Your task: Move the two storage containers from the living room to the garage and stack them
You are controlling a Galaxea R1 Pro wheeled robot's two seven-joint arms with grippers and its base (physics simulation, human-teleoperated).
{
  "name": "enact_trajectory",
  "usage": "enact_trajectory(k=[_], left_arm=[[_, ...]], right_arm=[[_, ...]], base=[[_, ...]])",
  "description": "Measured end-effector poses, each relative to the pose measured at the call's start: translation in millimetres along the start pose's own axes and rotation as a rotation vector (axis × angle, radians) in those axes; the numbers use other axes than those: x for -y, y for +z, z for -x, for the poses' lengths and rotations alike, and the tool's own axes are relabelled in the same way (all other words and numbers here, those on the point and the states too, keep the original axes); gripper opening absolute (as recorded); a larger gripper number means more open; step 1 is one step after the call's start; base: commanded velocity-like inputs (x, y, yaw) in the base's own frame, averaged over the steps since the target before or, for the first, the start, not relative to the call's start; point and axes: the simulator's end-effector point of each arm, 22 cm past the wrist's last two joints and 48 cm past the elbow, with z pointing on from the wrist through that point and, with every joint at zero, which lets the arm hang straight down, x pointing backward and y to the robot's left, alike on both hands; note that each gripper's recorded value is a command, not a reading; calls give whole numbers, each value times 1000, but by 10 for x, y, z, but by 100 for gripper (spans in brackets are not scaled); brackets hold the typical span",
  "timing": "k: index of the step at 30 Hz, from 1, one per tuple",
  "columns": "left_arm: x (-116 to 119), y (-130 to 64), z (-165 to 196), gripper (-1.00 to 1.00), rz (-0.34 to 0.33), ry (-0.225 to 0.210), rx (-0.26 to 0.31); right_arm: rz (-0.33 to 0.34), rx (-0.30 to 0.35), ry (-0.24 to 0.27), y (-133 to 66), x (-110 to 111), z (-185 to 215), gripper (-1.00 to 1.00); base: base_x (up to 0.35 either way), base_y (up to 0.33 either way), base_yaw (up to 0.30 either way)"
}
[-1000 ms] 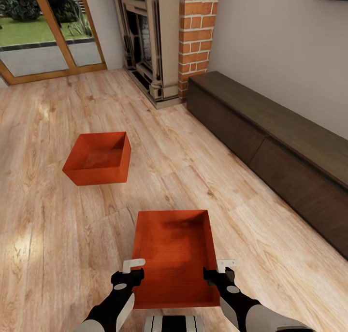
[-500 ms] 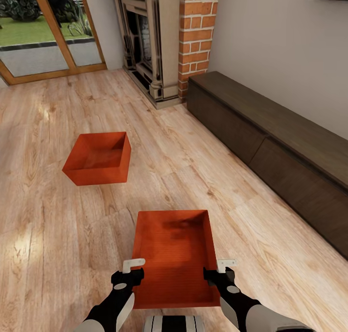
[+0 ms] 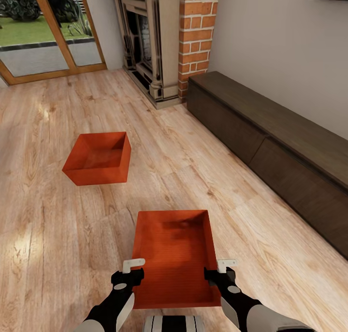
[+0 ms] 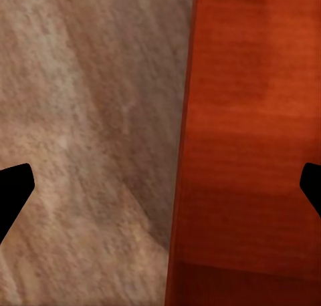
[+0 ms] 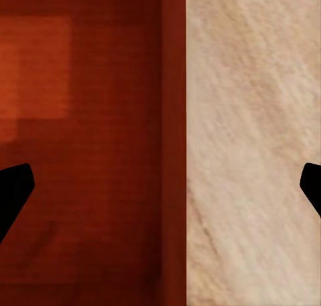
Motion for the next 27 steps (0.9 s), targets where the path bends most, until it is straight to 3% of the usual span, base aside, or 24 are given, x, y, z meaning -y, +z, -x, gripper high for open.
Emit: enact_trajectory(k=[21,27], left_arm=[[1,0,-3,100,0,1,-1],[12,107,-90,100,-1,1,-3]], right_arm=[[-1,2,0,0,5,4,100],[-1,5,0,102,1,-76,100]], base=[[0,0,0],[0,0,0]])
